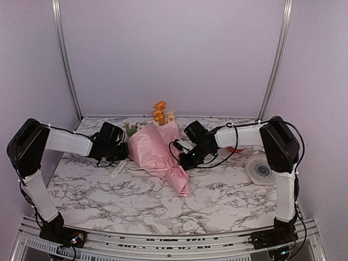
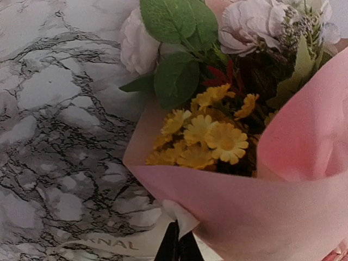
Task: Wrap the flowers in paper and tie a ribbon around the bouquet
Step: Cross the half-tied ribbon over the folded bouquet.
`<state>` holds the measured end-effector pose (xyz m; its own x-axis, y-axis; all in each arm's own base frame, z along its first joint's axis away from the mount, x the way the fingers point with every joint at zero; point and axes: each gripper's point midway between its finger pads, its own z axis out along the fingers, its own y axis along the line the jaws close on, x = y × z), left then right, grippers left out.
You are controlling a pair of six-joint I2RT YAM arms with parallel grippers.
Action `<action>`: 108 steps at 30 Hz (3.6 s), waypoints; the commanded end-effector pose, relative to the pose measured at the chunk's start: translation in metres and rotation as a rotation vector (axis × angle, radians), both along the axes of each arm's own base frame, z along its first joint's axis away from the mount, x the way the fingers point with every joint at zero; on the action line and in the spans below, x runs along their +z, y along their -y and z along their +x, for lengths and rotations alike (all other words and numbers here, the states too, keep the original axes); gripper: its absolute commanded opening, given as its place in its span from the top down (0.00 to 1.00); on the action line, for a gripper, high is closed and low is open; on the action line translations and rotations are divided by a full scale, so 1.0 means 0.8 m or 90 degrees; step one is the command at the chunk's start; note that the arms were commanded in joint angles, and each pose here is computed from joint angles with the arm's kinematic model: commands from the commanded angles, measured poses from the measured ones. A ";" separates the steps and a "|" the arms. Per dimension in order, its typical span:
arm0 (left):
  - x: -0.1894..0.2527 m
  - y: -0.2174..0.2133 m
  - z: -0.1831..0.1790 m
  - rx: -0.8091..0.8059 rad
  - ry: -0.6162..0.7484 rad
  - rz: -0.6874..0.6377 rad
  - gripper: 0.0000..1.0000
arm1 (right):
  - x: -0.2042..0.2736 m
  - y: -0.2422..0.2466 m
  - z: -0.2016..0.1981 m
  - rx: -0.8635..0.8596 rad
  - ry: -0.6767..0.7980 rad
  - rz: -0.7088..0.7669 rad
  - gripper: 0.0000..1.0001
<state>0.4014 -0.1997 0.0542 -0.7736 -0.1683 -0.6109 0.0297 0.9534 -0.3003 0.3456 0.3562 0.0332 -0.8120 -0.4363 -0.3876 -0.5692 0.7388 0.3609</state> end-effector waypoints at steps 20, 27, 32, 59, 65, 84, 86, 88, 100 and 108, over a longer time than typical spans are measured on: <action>0.279 0.027 -0.100 -0.183 0.314 0.043 1.00 | 0.052 0.127 -0.029 -0.139 -0.008 -0.033 0.56; 0.421 0.078 -0.203 -0.376 0.501 0.022 1.00 | 0.178 0.123 0.020 -0.129 0.187 0.004 0.10; 0.460 0.086 -0.234 -0.432 0.556 -0.007 1.00 | 0.272 0.004 -0.029 0.105 0.340 0.154 0.05; 0.525 0.042 -0.266 -0.371 0.675 -0.087 1.00 | 0.226 -0.230 -0.103 0.314 0.244 0.450 0.56; 0.504 0.003 -0.235 -0.229 0.636 -0.037 1.00 | 0.233 -0.216 -0.106 0.301 0.250 0.441 1.00; 0.053 0.057 -0.274 -0.311 0.151 0.091 0.30 | 0.226 -0.161 -0.110 0.243 0.190 0.385 1.00; 0.070 0.060 -0.266 -0.318 0.202 0.104 0.22 | 0.222 -0.160 -0.111 0.244 0.188 0.382 1.00; 0.103 0.068 -0.252 -0.322 0.296 0.107 0.12 | 0.218 -0.161 -0.111 0.246 0.182 0.381 1.00; 0.118 0.129 -0.173 -0.226 0.443 0.033 0.11 | 0.216 -0.171 -0.104 0.193 0.140 0.421 1.00; 0.116 0.155 -0.158 -0.266 0.503 -0.104 0.02 | 0.215 -0.170 -0.105 0.190 0.137 0.423 1.00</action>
